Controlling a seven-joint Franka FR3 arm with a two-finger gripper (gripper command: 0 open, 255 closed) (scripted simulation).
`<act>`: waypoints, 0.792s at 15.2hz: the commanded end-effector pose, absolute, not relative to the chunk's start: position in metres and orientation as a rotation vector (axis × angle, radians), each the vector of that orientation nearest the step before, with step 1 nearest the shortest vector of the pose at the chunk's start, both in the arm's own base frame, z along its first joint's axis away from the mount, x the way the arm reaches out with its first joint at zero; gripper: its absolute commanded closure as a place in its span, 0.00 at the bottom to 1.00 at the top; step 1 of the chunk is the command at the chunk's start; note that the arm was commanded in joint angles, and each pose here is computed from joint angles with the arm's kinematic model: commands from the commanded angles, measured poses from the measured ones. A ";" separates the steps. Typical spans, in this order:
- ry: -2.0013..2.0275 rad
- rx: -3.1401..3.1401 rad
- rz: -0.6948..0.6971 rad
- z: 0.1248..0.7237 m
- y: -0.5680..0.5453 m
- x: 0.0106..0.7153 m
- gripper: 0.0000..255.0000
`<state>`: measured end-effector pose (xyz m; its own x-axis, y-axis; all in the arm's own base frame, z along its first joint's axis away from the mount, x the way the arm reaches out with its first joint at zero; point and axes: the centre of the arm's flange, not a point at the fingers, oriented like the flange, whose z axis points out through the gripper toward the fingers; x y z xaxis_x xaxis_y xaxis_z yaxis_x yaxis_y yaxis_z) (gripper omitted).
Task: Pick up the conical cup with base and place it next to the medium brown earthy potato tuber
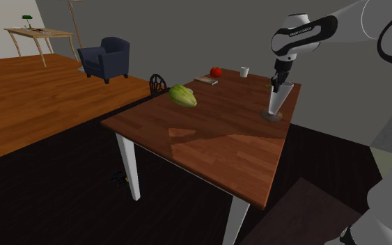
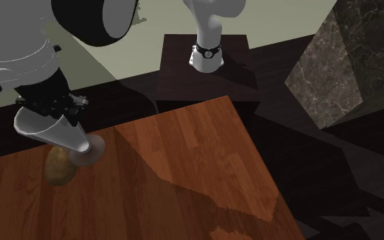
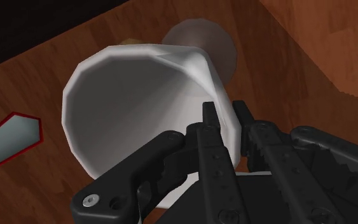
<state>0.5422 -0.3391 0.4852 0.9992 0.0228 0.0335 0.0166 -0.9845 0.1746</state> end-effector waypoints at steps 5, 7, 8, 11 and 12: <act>0.029 2.965 0.055 0.454 -0.339 0.543 1.00; 0.029 2.965 0.055 0.444 -0.339 0.543 1.00; 0.029 2.965 0.055 0.438 -0.339 0.543 1.00; 0.029 2.965 0.055 0.422 -0.339 0.543 1.00; 0.029 2.965 0.055 0.416 -0.339 0.543 1.00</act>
